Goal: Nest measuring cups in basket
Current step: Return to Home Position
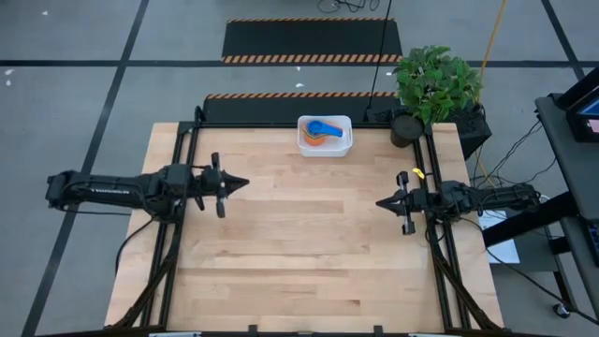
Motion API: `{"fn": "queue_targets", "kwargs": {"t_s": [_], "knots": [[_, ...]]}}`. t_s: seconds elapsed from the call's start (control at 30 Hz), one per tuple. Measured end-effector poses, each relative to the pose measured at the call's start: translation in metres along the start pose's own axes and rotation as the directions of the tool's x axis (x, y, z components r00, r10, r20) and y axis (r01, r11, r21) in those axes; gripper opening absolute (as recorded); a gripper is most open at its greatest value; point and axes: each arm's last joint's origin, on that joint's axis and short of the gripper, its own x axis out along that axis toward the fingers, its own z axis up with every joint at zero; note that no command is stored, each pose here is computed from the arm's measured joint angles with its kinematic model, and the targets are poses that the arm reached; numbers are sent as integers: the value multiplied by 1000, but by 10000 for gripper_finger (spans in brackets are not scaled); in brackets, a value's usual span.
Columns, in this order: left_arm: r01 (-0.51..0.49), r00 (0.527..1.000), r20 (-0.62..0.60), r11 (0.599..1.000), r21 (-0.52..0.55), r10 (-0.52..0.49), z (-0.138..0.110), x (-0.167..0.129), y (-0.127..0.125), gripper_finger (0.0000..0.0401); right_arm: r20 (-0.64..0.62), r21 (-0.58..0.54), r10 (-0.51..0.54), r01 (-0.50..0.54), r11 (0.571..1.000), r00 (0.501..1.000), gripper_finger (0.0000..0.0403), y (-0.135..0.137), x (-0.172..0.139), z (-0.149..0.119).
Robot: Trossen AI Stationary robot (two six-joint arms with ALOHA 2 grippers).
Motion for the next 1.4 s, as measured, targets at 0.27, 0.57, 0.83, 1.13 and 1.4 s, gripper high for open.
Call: {"fn": "queue_targets", "kwargs": {"t_s": [0.27,0.57,0.83,1.13,1.4], "knots": [[36,997,-71,999,-13,-36,-12,-8,-1,18,1,0,0,0,1000,1000,0,0,0,0],[35,999,-1,998,-45,-35,-49,-5,-5,8,0,0,0,0,1000,1000,0,0,0,0],[59,997,-39,994,-94,-62,-86,-8,-10,9,0,0,0,0,1000,1000,0,0,0,0],[57,995,-74,992,-110,-65,-91,-8,-10,17,0,0,0,0,1000,1000,0,0,0,0],[36,998,-41,988,-149,-43,-87,-12,-9,9,0,0,0,0,1000,1000,0,0,0,0]]}}
